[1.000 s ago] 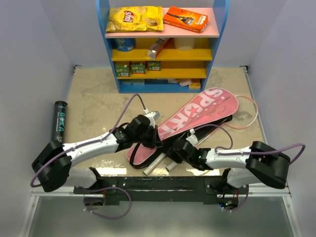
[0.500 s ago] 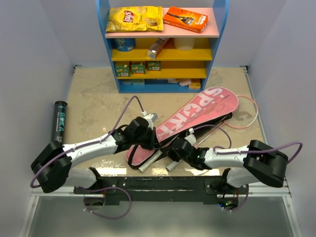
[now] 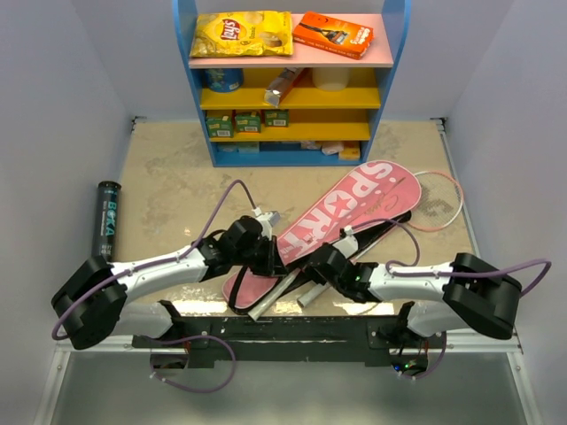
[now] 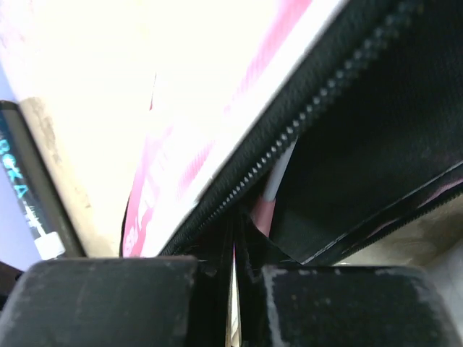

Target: Pack up the badminton gear

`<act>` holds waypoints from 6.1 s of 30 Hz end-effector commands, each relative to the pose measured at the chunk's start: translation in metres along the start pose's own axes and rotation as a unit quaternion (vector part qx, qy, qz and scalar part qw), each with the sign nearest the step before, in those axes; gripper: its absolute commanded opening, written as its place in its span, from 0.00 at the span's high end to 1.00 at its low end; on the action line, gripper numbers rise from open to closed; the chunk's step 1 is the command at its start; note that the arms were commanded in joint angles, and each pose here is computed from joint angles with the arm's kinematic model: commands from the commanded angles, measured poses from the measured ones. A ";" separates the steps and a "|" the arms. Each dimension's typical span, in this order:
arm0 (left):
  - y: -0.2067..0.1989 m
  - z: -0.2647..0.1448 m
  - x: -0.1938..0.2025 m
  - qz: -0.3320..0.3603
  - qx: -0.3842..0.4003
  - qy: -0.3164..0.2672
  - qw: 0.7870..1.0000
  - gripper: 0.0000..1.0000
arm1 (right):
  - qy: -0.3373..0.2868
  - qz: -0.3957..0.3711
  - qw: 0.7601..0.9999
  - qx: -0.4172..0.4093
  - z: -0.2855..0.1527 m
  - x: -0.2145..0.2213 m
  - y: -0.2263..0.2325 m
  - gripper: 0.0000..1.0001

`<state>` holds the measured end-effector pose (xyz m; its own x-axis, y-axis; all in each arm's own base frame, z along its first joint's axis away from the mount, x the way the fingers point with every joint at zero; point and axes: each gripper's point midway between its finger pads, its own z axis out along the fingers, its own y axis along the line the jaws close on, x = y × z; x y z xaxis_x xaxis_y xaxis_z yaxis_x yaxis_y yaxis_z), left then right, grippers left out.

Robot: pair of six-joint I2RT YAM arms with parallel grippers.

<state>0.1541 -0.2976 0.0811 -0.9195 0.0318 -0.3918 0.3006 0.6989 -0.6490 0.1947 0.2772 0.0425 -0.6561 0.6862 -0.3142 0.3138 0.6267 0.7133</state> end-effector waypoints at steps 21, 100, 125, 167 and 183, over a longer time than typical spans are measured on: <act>-0.025 -0.006 -0.016 0.005 0.023 -0.008 1.000 1.00 | 0.020 -0.022 0.999 -0.028 -0.005 0.004 0.013 0.60; 0.006 0.013 0.031 -0.043 0.073 0.081 0.993 1.00 | -0.104 0.020 0.991 -0.086 0.044 -0.064 0.012 1.00; -0.002 0.006 0.024 -0.029 0.084 0.084 0.992 1.00 | -0.091 -0.038 0.983 -0.152 0.085 -0.041 0.033 1.00; 0.081 0.039 0.003 -0.083 0.004 0.043 0.996 1.00 | -0.087 -0.188 0.954 0.218 -0.089 -0.131 -0.062 0.48; 0.020 -0.009 -0.063 -0.028 0.068 -0.041 0.996 1.00 | -0.092 -0.108 0.946 0.293 -0.049 -0.170 -0.106 0.49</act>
<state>0.1901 -0.2759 0.0539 -0.9567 -0.0237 -0.2901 0.2161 0.6102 -0.7622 0.2233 0.0798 0.0512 -0.6674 0.5134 -0.5394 0.5344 0.8347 0.1332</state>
